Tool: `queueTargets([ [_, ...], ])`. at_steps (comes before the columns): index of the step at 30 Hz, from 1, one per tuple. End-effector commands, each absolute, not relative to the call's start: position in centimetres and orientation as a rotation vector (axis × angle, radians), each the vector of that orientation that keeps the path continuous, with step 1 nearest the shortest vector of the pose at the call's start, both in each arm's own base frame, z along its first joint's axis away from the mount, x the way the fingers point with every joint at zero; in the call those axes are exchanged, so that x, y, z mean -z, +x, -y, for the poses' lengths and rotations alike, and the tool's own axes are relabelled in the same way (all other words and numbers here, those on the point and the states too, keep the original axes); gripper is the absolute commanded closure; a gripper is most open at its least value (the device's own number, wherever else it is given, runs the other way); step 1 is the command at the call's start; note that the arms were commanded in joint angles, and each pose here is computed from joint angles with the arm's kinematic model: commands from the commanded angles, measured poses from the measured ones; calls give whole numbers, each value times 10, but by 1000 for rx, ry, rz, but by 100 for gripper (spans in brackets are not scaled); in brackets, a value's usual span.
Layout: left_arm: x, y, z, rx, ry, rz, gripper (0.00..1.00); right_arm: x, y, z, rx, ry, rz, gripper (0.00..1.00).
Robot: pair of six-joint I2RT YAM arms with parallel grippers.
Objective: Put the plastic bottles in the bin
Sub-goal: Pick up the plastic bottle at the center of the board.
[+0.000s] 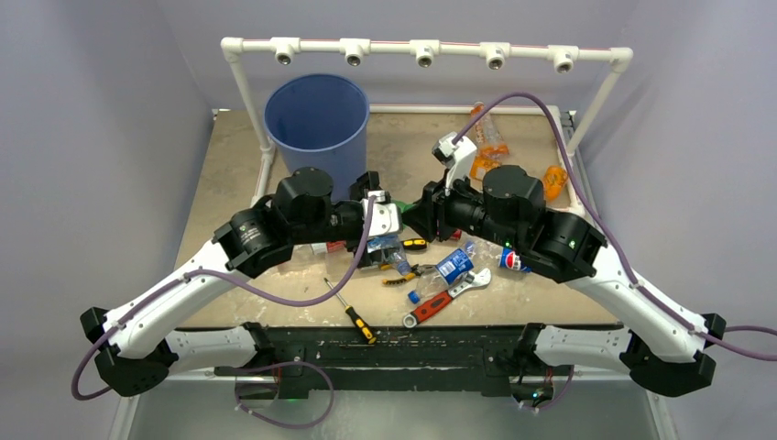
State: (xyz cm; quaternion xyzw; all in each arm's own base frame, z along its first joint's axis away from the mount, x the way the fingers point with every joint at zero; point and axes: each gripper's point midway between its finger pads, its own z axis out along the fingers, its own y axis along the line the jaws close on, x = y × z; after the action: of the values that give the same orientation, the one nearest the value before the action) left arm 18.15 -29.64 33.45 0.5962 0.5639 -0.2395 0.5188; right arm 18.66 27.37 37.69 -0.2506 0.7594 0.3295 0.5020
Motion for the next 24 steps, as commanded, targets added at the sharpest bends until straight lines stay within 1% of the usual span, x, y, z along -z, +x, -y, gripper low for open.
queueTargets([
  [1, -339, 184, 299, 522, 1451, -1294, 1, -410, 177, -281, -872, -659, -1734, 100],
  [6, -344, 192, 299, 482, 1417, -1282, 11, -411, 178, -282, -870, -667, -1732, 100],
  [13, -348, 196, 303, 482, 1388, -1271, 34, -413, 173, -282, -895, -680, -1720, 100],
  [16, -350, 195, 304, 495, 1383, -1263, 38, -415, 171, -280, -899, -679, -1714, 100],
  [18, -350, 195, 306, 498, 1384, -1261, 42, -418, 169, -278, -905, -676, -1704, 100],
  [19, -349, 195, 306, 499, 1384, -1263, 46, -421, 168, -277, -910, -673, -1697, 100],
  [20, -350, 195, 306, 502, 1381, -1262, 50, -423, 167, -276, -916, -670, -1689, 92],
  [22, -351, 194, 308, 514, 1375, -1263, 59, -430, 162, -274, -943, -673, -1663, 65],
  [23, -352, 193, 308, 524, 1372, -1261, 64, -435, 159, -271, -960, -664, -1644, 47],
  [24, -352, 192, 309, 537, 1370, -1259, 68, -437, 157, -270, -971, -657, -1633, 32],
])
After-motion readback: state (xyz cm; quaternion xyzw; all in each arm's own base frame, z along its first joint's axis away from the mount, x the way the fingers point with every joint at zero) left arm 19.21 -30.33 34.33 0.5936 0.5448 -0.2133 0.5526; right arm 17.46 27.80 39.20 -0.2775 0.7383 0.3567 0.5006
